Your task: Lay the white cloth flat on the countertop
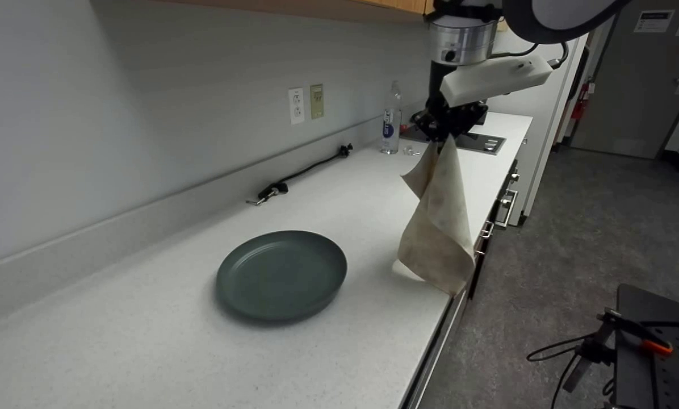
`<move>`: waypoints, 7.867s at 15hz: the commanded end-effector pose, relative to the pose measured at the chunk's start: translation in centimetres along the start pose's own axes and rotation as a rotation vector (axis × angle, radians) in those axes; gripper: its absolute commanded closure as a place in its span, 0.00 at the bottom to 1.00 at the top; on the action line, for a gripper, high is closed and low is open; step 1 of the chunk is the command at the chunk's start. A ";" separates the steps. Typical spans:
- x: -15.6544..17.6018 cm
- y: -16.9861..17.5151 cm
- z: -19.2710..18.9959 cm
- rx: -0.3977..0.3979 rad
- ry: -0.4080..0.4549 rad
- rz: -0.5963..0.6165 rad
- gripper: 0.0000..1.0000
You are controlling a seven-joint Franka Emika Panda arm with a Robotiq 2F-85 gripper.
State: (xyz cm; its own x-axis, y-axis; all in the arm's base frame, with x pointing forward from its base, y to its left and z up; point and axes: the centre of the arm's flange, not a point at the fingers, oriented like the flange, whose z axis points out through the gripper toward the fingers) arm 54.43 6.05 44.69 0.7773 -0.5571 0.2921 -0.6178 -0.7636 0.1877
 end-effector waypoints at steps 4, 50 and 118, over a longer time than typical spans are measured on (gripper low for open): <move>3.7 1.4 -0.2 0.083 0.071 0.080 1.00; 6.7 15.6 18.0 -0.002 0.036 0.724 0.73; 11.1 1.8 26.3 0.114 -0.278 0.446 1.00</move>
State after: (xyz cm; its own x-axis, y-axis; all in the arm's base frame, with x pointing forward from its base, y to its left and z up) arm 63.10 -9.81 23.36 0.4269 -0.9034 0.0405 -0.9034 -0.4281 -0.0262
